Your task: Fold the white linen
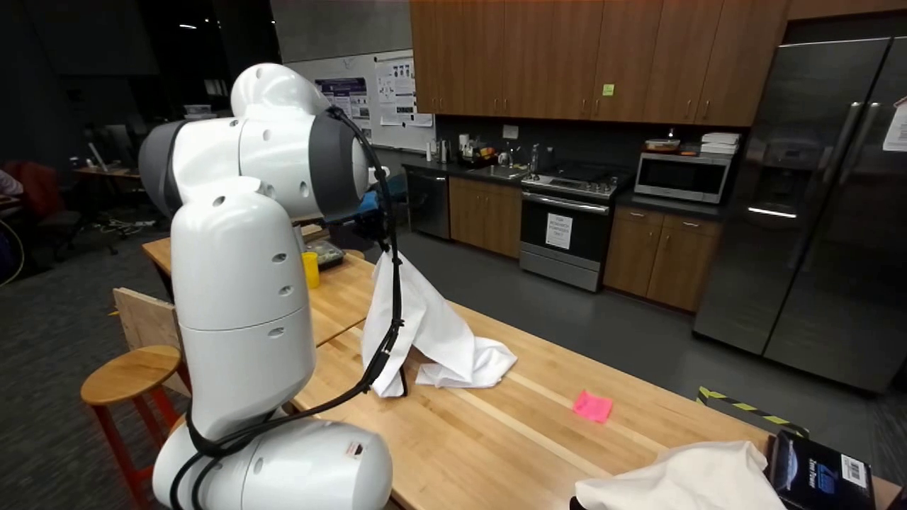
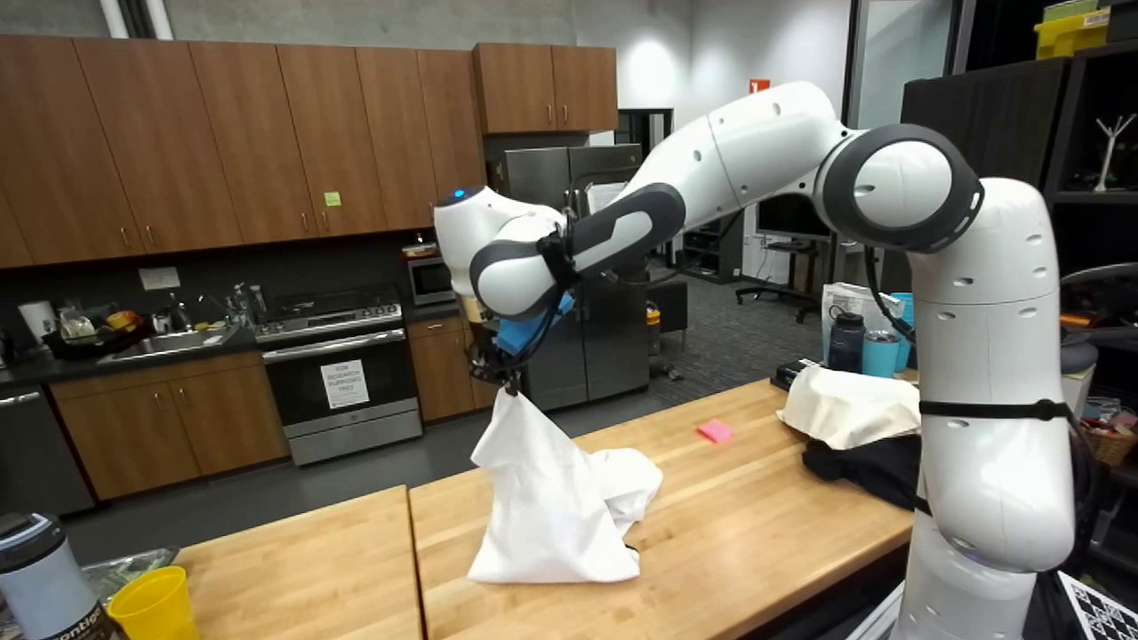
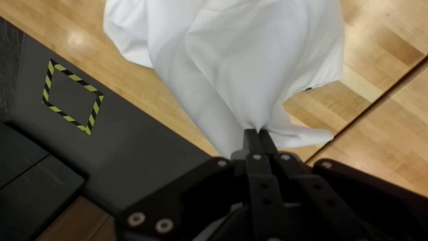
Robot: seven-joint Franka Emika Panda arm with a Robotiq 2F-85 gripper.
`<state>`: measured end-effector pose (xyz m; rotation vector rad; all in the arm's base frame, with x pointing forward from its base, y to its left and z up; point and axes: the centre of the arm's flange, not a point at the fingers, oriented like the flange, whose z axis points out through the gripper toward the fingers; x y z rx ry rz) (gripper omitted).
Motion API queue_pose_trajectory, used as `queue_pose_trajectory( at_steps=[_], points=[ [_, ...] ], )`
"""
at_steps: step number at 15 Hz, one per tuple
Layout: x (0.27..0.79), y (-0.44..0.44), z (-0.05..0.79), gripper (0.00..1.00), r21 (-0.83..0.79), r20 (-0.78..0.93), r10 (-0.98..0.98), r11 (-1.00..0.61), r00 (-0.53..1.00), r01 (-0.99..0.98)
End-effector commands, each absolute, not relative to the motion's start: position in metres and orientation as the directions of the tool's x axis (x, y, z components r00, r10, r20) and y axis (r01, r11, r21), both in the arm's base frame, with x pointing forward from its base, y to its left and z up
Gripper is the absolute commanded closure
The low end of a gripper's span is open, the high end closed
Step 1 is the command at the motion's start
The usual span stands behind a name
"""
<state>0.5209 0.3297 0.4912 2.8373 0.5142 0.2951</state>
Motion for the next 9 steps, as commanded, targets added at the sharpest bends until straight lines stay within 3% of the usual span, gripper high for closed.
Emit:
queue_pose_trajectory(
  at_steps=[1,9],
  points=[
    [0.518,0.336,0.561,1.0,0.32,0.208,0.33,-0.912,0.921,0.255],
    [0.491,0.393,0.662,1.0,0.387,0.297,0.372,-0.889,0.88,0.245]
  ],
)
